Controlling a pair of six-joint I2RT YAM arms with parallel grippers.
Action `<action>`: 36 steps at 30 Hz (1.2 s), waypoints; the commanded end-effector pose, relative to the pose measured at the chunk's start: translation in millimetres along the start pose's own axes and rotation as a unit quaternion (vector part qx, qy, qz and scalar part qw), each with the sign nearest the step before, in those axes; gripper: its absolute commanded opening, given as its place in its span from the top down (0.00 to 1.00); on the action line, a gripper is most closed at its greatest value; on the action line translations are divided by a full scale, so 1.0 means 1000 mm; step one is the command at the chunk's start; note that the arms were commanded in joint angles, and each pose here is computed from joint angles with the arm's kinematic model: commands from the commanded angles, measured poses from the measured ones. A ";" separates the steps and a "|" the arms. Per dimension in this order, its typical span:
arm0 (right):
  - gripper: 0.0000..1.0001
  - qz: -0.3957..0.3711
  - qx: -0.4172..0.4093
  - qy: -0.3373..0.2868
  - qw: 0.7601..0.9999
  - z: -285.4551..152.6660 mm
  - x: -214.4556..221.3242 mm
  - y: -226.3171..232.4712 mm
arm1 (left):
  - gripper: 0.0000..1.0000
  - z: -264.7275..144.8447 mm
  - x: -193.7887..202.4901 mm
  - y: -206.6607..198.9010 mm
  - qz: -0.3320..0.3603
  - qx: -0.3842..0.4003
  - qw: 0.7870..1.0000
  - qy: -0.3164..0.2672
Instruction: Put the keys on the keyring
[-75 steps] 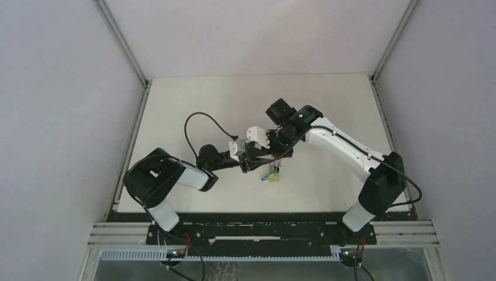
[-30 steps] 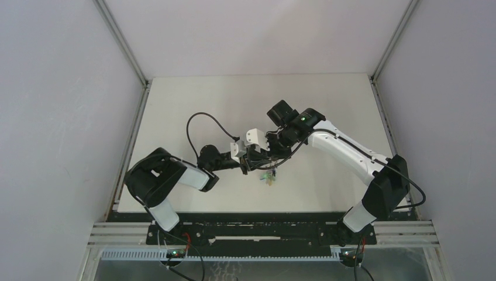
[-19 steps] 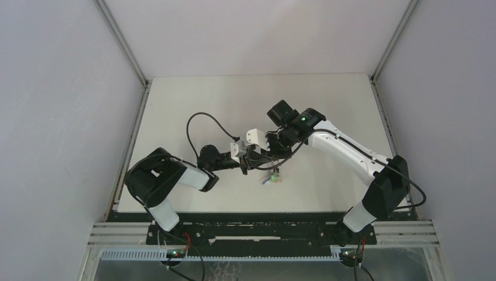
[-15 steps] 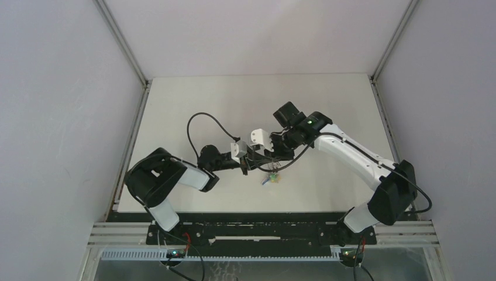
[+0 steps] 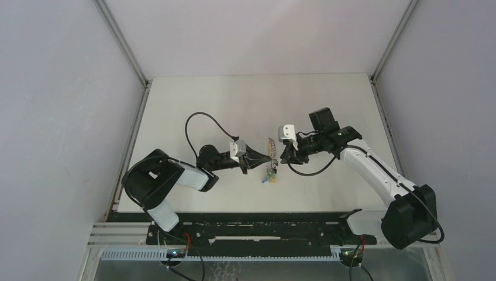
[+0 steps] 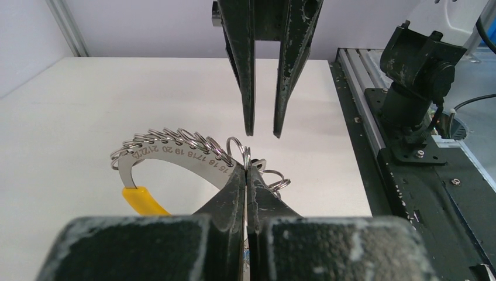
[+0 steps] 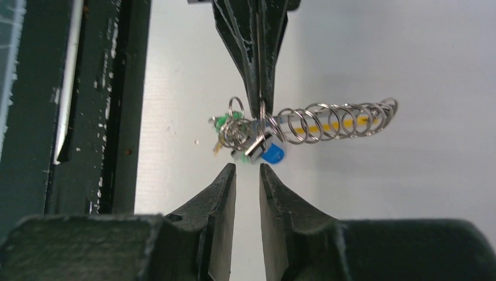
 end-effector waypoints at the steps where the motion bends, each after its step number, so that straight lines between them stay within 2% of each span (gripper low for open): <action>1: 0.79 -0.055 -0.047 -0.095 0.993 0.003 -0.030 0.005 | 1.00 0.004 -0.032 0.010 0.045 -0.014 0.998 -0.042; 8: 0.79 -0.060 -0.048 -0.115 0.990 0.011 -0.029 -0.001 | 1.00 0.003 -0.035 0.010 0.047 -0.016 0.998 -0.045; 36: 0.79 -0.033 -0.047 -0.115 0.992 0.022 -0.015 -0.016 | 1.00 0.004 -0.041 0.009 0.047 -0.016 0.997 -0.051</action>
Point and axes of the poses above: each gripper's point midway between its finger pads, its own z axis out along the fingers, its own y axis along the line the jaws close on, x = y × z, the point moved 2 cm from there along -z, back along the fingers, and after that the axes turned 10 degrees about z, right-handed, at the moved point
